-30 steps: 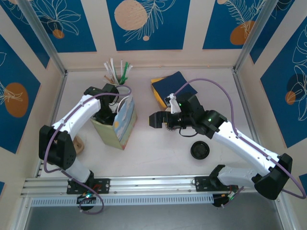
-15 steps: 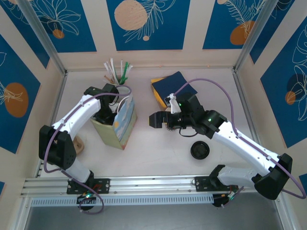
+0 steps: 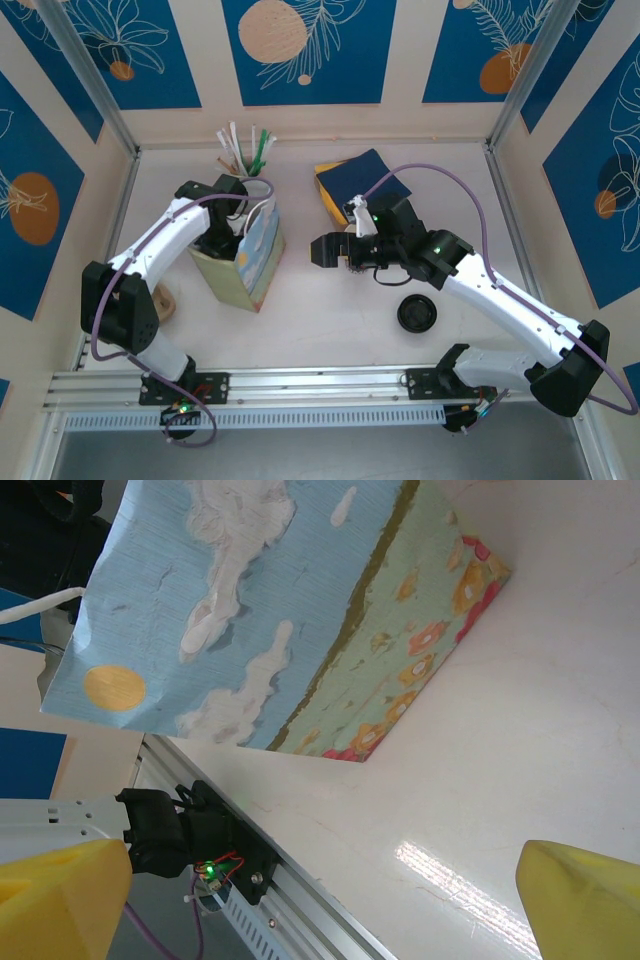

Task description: Pack the takeout coffee

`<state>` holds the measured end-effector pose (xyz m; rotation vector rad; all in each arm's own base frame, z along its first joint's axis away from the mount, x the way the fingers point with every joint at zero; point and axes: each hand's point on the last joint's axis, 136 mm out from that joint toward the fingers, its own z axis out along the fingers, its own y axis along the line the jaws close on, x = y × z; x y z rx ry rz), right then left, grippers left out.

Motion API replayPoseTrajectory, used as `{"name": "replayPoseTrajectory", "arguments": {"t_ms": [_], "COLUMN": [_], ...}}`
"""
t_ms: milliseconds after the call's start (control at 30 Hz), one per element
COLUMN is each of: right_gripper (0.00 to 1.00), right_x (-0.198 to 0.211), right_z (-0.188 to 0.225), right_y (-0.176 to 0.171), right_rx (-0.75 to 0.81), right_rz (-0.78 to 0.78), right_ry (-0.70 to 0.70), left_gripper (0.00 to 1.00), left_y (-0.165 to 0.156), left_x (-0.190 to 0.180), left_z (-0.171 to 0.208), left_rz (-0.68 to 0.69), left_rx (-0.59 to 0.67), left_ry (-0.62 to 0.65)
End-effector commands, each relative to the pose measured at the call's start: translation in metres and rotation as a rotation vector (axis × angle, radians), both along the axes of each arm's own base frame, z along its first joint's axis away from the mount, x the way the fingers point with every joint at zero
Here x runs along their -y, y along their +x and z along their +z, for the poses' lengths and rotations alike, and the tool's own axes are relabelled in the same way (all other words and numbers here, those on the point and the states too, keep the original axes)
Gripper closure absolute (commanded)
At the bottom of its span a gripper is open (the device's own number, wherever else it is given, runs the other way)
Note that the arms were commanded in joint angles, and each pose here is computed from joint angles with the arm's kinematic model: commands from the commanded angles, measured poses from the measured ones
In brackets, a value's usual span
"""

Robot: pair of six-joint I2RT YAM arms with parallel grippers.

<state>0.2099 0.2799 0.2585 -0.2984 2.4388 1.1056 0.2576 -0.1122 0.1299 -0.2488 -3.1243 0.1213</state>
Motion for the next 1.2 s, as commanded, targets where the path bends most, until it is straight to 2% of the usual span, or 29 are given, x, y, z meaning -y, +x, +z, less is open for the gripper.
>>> {"name": "replayPoseTrajectory", "arguments": {"t_ms": [0,1167], "right_gripper": [0.01,0.01], "right_x": [-0.0048,-0.0058], "right_z": [0.0037,0.0011], "right_y": [-0.0020,-0.0020], "right_rx": [0.000,-0.003], "right_rz": [0.020,0.024], "right_ry": [0.014,0.012], "left_gripper": [0.28,0.28], "left_y": [-0.0023,-0.0085], "left_x": [-0.0150,-0.0180], "left_z": [-0.0076,0.0009], "left_rz": [0.032,0.046], "left_rx": [-0.026,-0.015], "left_ry": [0.058,0.055]}}
